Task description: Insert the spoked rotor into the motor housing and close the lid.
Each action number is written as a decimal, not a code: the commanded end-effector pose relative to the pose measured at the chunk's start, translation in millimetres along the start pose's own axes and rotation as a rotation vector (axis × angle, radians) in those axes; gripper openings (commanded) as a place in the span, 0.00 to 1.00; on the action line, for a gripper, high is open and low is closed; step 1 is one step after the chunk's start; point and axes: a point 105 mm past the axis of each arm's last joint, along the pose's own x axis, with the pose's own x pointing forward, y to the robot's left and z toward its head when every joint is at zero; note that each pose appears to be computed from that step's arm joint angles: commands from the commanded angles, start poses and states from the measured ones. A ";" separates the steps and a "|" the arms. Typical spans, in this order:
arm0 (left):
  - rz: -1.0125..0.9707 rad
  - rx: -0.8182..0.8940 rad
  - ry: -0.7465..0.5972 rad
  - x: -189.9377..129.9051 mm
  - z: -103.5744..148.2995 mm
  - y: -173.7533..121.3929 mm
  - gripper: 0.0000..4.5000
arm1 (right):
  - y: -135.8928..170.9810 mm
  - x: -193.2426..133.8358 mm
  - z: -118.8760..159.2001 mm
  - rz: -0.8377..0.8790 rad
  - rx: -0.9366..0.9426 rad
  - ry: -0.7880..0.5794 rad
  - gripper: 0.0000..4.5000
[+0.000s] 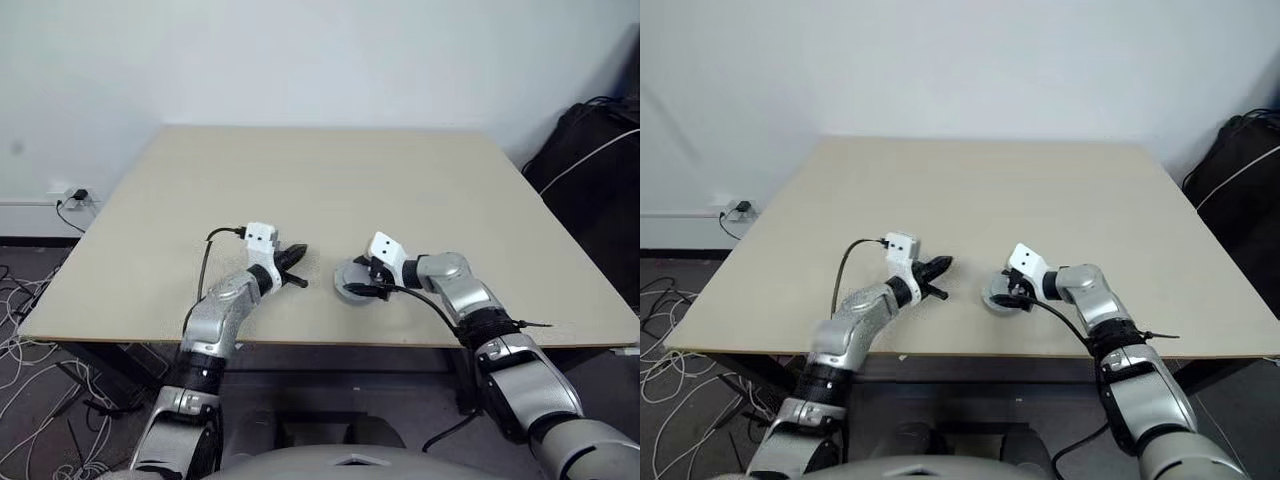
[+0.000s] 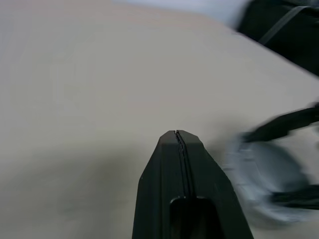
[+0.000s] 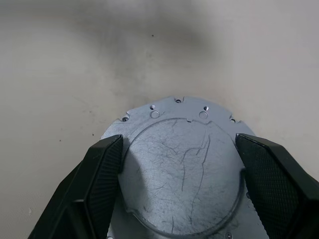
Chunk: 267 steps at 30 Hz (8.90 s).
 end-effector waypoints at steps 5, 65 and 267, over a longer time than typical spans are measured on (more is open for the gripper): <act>-0.174 -0.070 0.104 16.7 -1.6 -25.6 0.00 | 3.0 0.6 -4.3 -0.023 0.016 0.009 0.73; -0.112 -0.063 0.399 49.7 -51.4 -39.8 0.00 | -22.6 -96.9 4.1 -0.341 0.246 -0.176 1.00; 0.128 -1.136 -0.616 -58.5 7.1 43.4 0.48 | 92.4 -22.6 42.2 -0.171 0.369 -0.337 1.00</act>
